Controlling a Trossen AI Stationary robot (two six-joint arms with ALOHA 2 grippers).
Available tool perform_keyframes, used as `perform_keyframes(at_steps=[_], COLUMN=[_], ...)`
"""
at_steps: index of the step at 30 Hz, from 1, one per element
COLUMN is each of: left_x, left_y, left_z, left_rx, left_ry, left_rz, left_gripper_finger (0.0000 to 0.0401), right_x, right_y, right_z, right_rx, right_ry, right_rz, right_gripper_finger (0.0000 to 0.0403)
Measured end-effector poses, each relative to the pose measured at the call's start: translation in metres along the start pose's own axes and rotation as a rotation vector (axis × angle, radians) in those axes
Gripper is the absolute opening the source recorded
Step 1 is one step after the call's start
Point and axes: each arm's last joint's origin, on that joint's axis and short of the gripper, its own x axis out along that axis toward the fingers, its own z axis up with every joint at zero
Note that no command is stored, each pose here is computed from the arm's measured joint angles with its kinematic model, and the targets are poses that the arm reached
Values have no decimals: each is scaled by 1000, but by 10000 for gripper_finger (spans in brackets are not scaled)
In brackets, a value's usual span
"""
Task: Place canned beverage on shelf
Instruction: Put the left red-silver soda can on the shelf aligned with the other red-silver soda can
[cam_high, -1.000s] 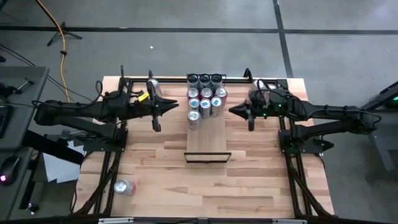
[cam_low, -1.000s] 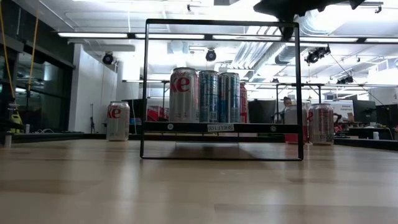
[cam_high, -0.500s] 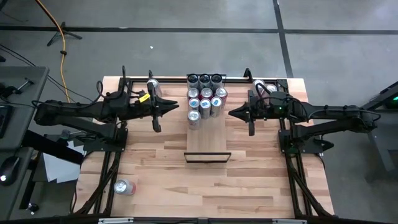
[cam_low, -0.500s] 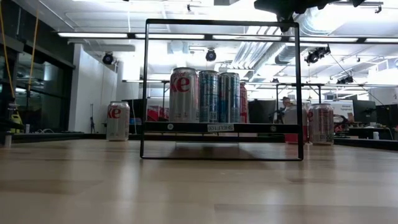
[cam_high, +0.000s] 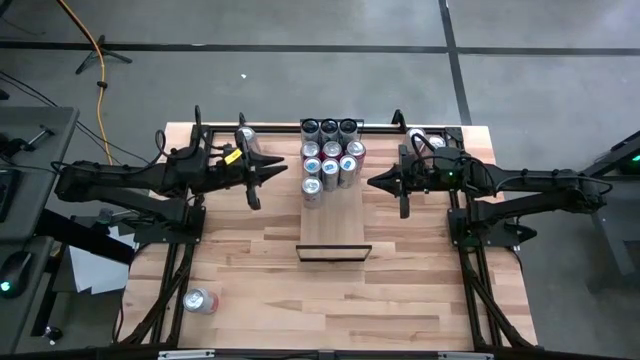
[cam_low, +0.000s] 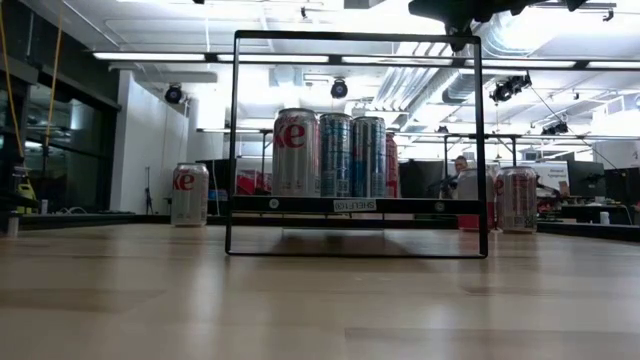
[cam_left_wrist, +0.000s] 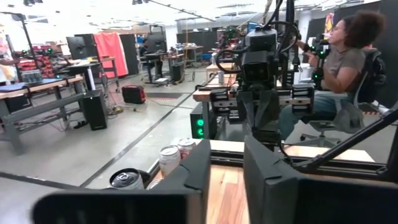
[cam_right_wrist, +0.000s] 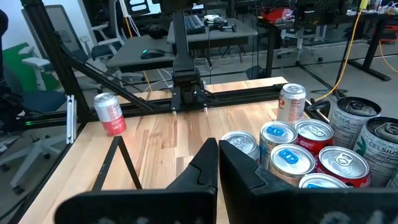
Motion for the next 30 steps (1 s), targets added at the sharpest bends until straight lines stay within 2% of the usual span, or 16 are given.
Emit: perform_keyframes(at_steps=[8,13,17,21,28,30], left_x=[0,0,0,0,0,0], left_y=[0,0,0,1,1,4], left_z=[0,0,0,0,0,0], left_rx=[-6,-55,-62,-21,-31,-100], left_ry=[0,0,0,3,3,9], left_rz=[1,2,2,38,51,142], left_gripper_finger=[153,229,272,292,294,294], right_x=[0,0,0,0,0,0], right_y=[0,0,0,0,0,0], right_z=[0,0,0,0,0,0], right_rx=[0,0,0,0,0,0], right_ry=[0,0,0,0,0,0], right_rz=[0,0,0,0,0,0], right_gripper_finger=[0,0,0,0,0,0])
